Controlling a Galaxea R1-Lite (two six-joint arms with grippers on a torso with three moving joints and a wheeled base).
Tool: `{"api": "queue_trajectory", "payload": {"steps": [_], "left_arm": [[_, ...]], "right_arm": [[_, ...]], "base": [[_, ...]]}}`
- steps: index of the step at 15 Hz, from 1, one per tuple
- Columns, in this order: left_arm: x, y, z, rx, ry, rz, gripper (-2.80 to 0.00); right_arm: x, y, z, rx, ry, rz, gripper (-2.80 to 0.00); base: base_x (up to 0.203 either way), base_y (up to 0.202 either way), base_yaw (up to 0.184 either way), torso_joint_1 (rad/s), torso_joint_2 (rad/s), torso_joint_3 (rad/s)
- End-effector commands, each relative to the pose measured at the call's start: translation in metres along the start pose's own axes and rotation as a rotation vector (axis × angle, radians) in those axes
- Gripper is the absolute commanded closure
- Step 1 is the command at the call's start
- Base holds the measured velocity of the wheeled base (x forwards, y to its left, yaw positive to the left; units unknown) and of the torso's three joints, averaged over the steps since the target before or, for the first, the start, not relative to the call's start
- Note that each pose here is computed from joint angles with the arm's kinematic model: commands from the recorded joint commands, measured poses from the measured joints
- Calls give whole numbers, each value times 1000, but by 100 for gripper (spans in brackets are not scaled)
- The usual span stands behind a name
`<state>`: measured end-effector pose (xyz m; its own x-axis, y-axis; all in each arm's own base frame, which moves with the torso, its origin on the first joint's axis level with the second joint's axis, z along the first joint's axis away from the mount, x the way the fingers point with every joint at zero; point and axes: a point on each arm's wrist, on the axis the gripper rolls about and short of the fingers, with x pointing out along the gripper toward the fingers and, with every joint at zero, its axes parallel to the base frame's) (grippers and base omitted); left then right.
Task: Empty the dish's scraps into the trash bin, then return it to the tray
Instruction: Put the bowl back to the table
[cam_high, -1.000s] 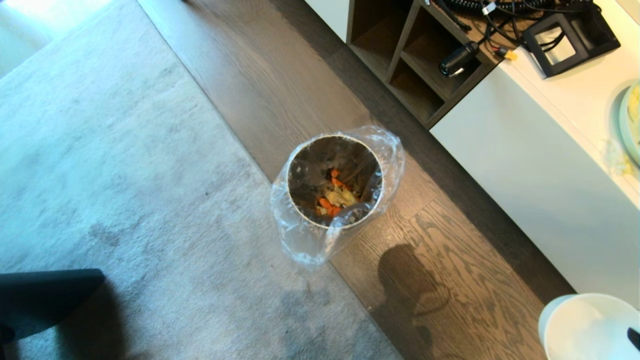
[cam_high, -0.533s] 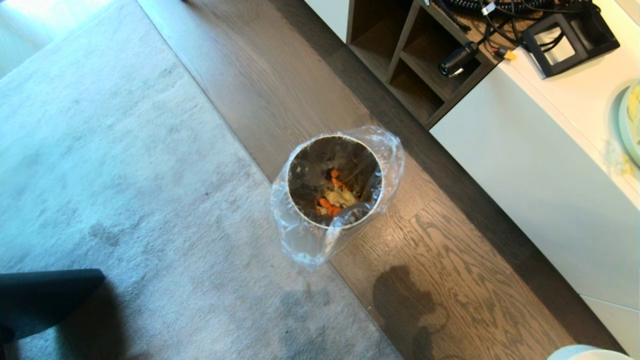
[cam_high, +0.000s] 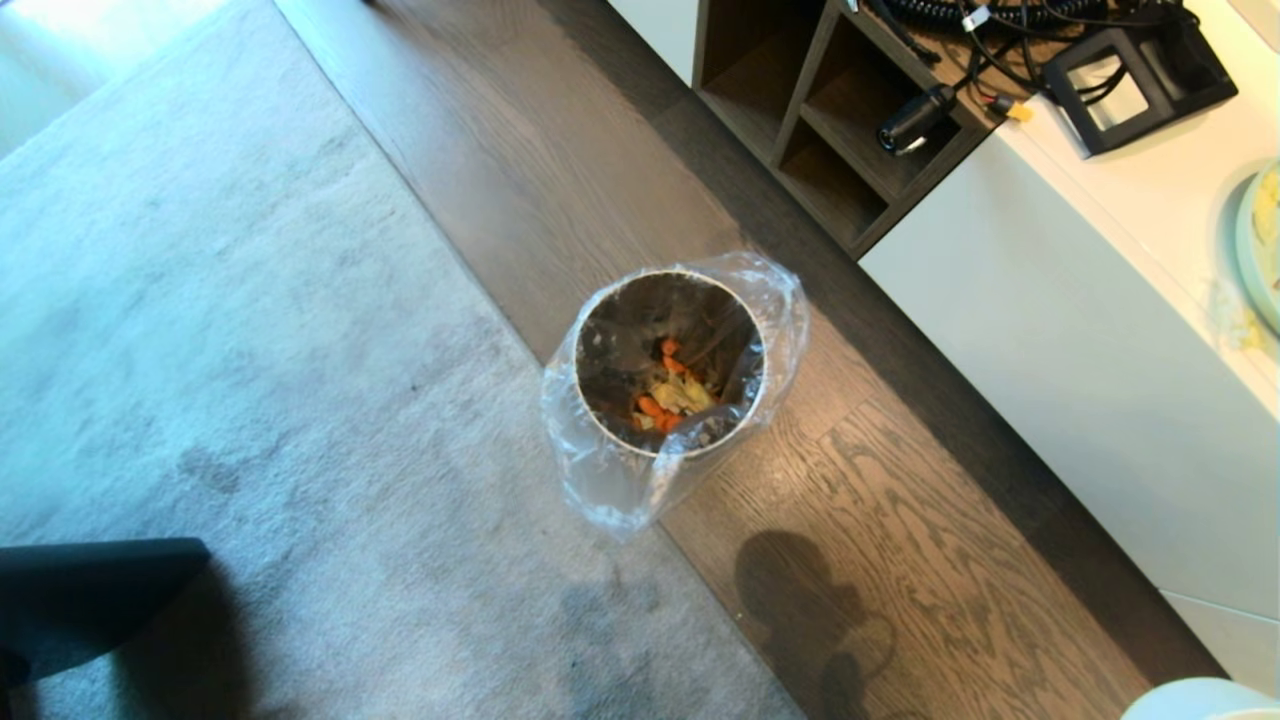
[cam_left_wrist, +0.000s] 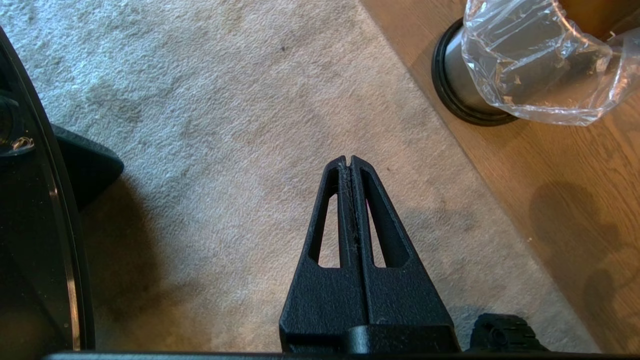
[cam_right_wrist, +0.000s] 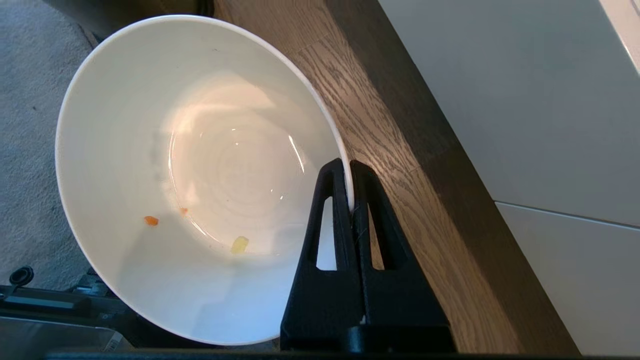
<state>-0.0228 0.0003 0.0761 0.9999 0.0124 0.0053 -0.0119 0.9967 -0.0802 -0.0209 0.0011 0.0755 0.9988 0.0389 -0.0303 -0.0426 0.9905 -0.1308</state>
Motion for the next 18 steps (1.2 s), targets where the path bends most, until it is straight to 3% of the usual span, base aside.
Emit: {"api": "queue_trajectory", "payload": {"steps": [1,18], "left_arm": [[0,0,0,-1,-1,0,0],[0,0,0,-1,-1,1,0]], "right_arm": [[-2,0,-1,3,-26,-1,0],[-2,0,-1,3,-26,-1,0]], "base": [[0,0,0,0,0,0],[0,0,0,0,0,0]]}}
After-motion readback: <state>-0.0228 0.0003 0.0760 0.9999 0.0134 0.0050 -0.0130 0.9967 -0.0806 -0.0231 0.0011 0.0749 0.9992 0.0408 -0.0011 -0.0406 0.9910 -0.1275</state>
